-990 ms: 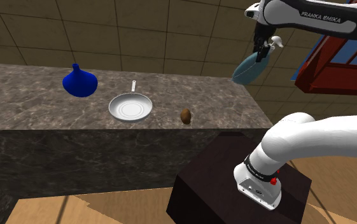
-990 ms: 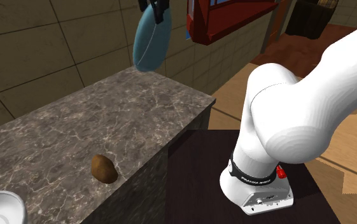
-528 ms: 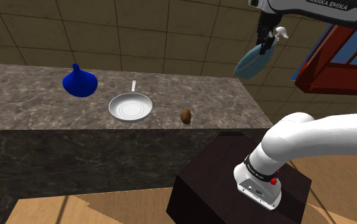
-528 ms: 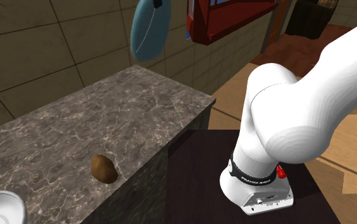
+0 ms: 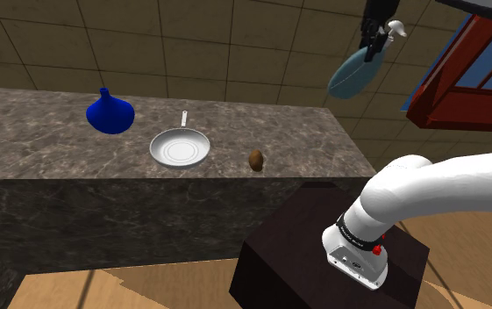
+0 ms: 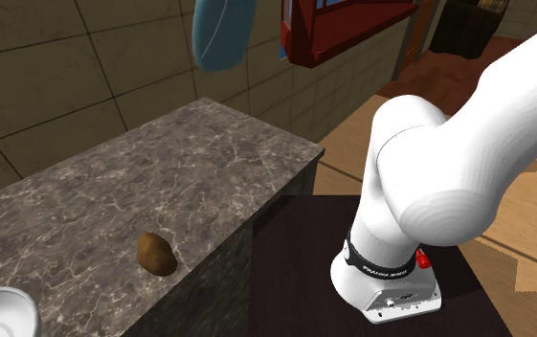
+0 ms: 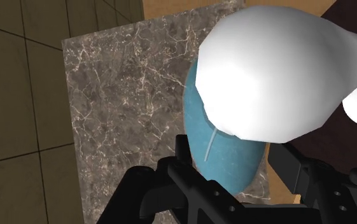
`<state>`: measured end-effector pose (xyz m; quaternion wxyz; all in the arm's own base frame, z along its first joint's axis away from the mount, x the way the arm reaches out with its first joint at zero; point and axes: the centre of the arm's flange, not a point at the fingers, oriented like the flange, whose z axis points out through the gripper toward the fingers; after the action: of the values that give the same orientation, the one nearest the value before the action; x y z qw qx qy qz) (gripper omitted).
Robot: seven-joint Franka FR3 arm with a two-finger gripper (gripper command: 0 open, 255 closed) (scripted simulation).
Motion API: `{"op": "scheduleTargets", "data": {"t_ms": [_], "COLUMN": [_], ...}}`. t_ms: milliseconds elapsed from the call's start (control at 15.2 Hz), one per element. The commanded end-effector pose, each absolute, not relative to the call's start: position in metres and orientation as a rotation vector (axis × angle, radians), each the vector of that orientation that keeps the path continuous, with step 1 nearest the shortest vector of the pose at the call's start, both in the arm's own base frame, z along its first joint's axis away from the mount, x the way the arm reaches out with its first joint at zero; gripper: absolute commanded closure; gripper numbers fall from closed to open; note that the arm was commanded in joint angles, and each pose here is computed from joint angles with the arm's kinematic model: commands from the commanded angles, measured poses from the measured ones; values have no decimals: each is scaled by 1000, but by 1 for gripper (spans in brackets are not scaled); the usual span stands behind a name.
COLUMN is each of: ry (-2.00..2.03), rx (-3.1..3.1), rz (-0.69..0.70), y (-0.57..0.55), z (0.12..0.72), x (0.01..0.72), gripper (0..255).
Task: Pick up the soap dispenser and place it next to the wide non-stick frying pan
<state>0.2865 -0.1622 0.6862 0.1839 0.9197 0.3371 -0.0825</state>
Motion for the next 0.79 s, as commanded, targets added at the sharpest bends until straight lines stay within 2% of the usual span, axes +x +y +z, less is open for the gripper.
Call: {"op": "scheduleTargets", "data": {"t_ms": [0, 726], "ry": [950, 950], "rx": [2593, 2593], "rz": [-232, -232], "y": [-160, -123], "z": [690, 691], "x": [299, 439], "gripper": [255, 255]}}
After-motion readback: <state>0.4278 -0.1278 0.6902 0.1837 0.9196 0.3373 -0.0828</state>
